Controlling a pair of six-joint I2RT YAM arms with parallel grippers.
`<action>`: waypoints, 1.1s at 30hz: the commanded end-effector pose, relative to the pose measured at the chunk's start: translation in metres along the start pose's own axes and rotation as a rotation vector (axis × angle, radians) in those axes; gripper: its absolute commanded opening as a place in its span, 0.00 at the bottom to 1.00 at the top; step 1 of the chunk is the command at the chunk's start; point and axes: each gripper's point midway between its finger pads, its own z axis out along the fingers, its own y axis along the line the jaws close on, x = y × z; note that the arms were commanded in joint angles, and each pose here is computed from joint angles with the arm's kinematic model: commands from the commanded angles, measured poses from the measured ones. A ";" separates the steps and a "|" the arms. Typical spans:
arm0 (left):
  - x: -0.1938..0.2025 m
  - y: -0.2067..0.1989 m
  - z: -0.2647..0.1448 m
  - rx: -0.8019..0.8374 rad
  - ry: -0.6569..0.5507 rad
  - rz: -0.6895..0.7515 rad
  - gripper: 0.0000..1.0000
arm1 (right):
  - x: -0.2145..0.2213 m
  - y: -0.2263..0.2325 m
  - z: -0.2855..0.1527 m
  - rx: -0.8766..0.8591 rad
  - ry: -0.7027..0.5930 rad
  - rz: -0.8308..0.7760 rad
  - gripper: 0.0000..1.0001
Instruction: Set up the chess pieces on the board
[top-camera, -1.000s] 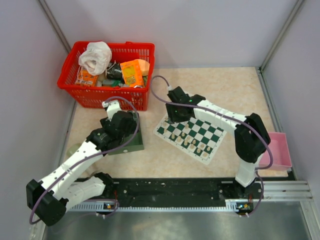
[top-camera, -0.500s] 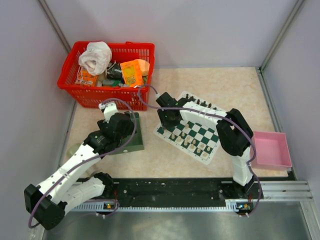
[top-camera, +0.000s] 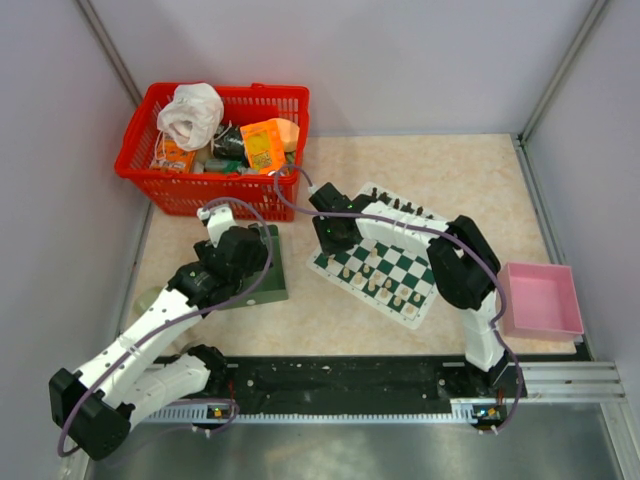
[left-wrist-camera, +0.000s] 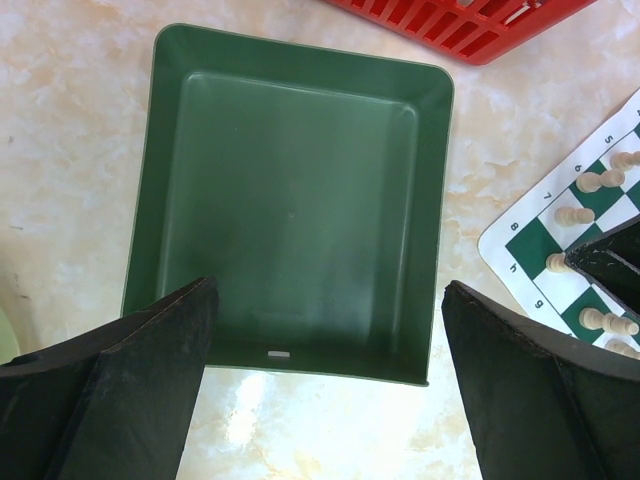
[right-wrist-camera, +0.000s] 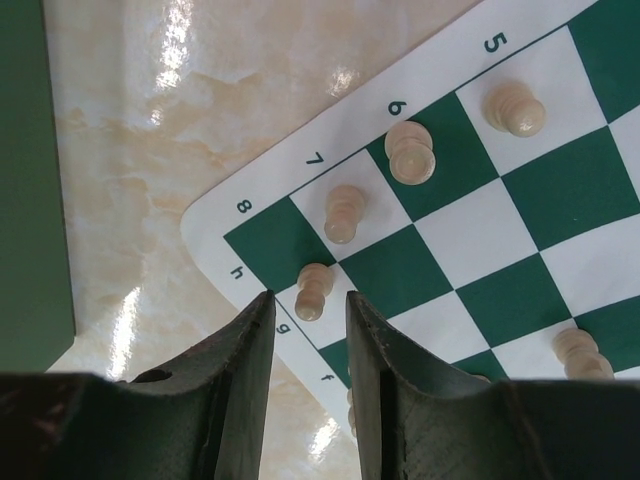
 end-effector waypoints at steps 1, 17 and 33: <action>-0.007 0.001 -0.001 -0.001 -0.031 -0.024 0.99 | -0.006 0.017 -0.001 -0.044 -0.012 -0.029 0.34; -0.008 0.000 0.000 0.001 -0.028 -0.029 0.99 | 0.005 0.014 0.007 -0.022 0.017 -0.038 0.31; -0.008 -0.001 0.000 0.003 -0.025 -0.029 0.99 | 0.013 0.012 0.010 -0.019 0.040 -0.043 0.27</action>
